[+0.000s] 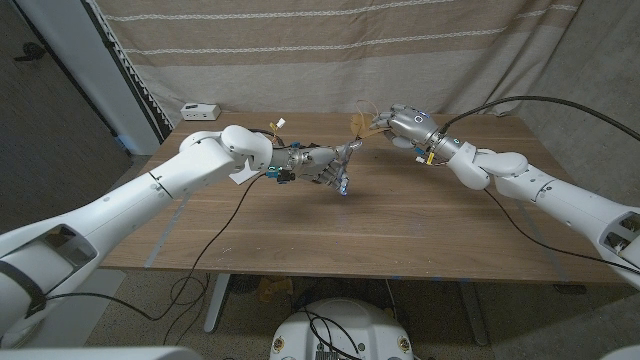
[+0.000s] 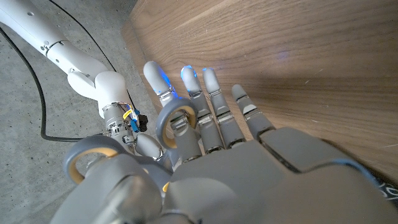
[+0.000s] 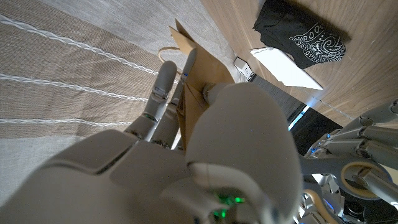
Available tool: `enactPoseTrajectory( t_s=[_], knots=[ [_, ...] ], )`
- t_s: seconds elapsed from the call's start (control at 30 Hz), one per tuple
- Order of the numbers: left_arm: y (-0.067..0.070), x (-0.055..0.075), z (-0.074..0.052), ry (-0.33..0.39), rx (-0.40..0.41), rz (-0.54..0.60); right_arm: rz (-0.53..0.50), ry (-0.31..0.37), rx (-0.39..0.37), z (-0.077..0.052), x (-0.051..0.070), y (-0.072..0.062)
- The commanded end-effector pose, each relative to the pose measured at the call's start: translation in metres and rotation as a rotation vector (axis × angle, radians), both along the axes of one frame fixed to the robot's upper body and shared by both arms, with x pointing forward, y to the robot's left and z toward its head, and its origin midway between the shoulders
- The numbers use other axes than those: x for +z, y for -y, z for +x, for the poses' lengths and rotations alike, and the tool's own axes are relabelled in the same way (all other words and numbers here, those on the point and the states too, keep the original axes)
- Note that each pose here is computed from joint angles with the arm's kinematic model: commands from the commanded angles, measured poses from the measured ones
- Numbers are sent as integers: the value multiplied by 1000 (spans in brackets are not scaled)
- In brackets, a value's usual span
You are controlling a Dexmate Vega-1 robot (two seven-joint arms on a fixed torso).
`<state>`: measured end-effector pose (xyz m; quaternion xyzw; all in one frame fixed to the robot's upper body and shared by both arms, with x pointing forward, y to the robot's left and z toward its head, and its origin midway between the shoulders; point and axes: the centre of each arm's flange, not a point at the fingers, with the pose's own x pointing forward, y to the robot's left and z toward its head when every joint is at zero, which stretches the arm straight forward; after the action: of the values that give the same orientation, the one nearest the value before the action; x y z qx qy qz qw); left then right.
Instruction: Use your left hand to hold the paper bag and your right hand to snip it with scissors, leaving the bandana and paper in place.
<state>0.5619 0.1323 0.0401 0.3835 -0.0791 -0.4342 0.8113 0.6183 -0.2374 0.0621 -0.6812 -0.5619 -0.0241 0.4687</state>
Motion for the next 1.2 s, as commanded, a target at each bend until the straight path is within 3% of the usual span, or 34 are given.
enactPoseTrajectory(
  t_s=[0.03, 1.2],
  knots=[
    [-1, -3, 5, -5, 9, -26, -7, 8, 5, -3, 0, -2],
    [1, -6, 14, 0, 12, -53, -3, 2, 17, -8, 3, -8]
  ],
)
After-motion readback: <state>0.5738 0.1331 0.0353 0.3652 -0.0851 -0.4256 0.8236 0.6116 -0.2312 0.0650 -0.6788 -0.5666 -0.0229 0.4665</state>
